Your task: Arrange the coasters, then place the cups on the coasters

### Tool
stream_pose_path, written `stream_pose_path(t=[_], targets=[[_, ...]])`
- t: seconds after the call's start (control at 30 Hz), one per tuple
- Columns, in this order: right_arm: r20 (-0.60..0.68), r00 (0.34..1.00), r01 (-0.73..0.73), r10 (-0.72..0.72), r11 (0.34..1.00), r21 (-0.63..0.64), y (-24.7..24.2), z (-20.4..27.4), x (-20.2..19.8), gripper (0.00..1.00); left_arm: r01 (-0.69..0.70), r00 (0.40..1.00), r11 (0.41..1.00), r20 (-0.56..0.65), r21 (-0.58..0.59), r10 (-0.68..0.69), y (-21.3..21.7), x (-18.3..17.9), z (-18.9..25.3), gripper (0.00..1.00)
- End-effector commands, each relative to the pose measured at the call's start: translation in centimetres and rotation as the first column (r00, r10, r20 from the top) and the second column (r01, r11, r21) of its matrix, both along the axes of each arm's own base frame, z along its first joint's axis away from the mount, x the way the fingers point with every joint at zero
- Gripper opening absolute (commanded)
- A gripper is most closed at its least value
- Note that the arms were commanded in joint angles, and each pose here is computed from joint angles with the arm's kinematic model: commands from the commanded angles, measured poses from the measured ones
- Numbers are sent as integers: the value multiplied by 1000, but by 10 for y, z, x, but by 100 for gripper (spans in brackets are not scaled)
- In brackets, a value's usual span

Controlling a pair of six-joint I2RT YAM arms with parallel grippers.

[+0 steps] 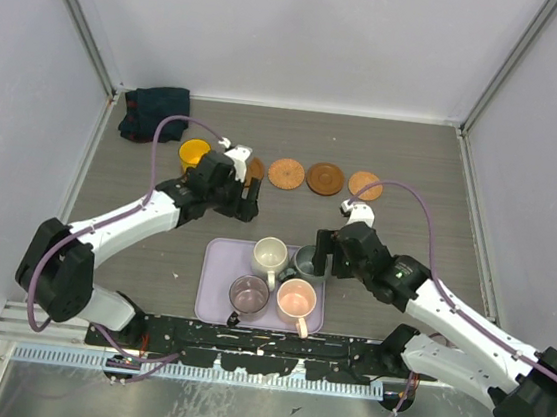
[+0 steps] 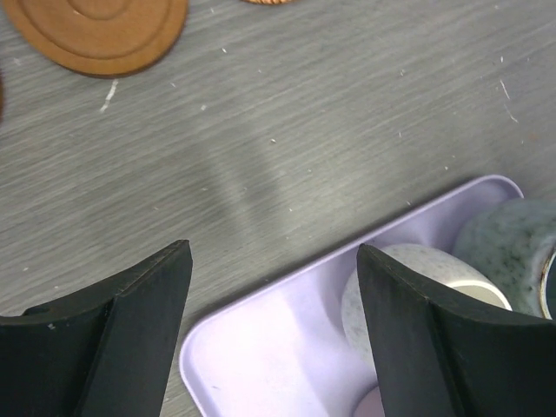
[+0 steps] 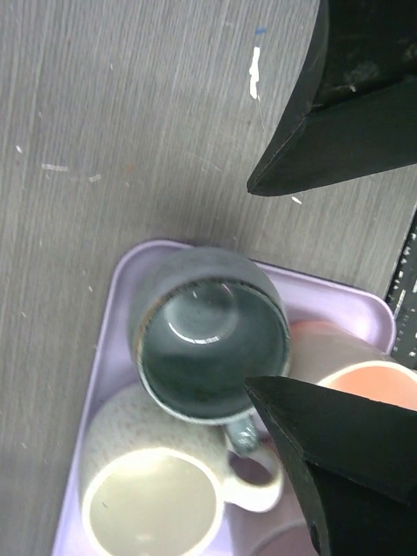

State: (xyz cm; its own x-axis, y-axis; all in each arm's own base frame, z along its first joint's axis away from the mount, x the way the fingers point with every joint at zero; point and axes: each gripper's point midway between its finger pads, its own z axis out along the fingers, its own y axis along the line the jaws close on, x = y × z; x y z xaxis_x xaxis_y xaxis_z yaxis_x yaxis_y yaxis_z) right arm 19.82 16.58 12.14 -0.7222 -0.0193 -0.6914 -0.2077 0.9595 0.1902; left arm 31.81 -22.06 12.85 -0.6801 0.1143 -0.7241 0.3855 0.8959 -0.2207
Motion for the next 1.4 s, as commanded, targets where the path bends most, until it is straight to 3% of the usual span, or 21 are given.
stream_pose_path(t=[0.0,0.17,0.4,0.8,1.07,1.37], targets=[[-13,990,-142,143,987,73,16,14,-21,88,54,998,998,10,-17,-54,-17,-1,8,78],[-19,959,-277,283,949,152,32,27,-43,89,66,998,998,-11,-12,-66,-22,-3,1,78],[-82,926,-352,370,920,172,43,35,-69,87,92,996,996,-15,-11,-92,-32,-1,2,79],[-162,912,-367,377,926,90,64,23,-121,92,120,992,993,-33,-9,-120,-38,-2,-1,80],[-179,945,-297,272,946,-128,59,-12,-133,95,125,991,992,-42,-1,-125,-36,-6,-10,81],[-151,965,-236,216,963,-131,68,-34,-133,89,120,992,993,-49,14,-119,-33,-7,-19,81]])
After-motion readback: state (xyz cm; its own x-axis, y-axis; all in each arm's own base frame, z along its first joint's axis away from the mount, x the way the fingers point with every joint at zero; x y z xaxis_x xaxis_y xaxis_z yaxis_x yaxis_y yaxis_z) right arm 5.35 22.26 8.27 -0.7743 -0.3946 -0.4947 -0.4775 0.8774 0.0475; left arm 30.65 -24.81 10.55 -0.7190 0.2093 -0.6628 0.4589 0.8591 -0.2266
